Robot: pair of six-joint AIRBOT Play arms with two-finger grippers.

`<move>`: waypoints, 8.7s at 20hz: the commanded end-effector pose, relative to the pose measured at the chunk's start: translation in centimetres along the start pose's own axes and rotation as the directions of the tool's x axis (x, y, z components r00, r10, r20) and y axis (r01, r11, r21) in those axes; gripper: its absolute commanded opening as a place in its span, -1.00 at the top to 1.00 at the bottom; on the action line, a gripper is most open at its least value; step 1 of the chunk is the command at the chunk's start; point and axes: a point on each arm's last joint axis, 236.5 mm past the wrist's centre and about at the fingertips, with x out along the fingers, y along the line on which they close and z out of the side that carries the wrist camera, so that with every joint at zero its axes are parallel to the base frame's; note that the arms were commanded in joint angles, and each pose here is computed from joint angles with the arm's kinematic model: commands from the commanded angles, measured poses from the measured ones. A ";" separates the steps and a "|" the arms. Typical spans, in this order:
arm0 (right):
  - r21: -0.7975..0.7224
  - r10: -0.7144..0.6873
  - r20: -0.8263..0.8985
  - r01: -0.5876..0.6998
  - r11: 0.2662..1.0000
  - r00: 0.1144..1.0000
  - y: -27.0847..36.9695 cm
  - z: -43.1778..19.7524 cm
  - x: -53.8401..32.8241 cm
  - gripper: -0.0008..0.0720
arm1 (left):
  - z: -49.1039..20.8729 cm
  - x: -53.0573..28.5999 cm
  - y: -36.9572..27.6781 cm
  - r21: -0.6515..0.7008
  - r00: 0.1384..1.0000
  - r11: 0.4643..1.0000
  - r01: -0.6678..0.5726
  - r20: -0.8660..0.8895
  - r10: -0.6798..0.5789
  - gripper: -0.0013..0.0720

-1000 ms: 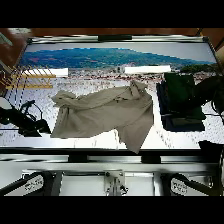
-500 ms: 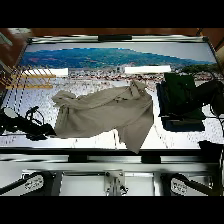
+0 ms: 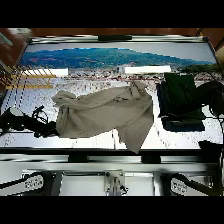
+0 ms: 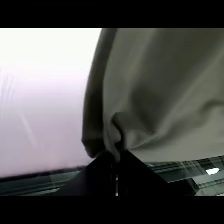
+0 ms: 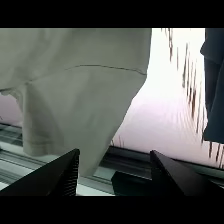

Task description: Fold the shirts.

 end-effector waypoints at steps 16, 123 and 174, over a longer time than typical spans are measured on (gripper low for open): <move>0.195 0.066 0.051 -0.075 0.978 0.997 -2.5 3.3 8.6 -0.52 | 2.0 -5.7 -2.3 0.088 0.979 0.996 -0.025 0.205 0.006 0.87; -0.001 -0.028 -0.130 0.028 1.000 0.991 -1.1 -5.1 3.7 -0.71 | -6.5 1.5 1.2 -0.010 1.000 1.000 0.018 0.007 -0.018 0.63; -0.214 -0.047 0.743 0.304 0.928 0.668 14.7 3.2 -28.9 0.84 | 1.4 -37.2 -12.0 0.182 0.650 0.950 -0.252 0.759 0.027 0.87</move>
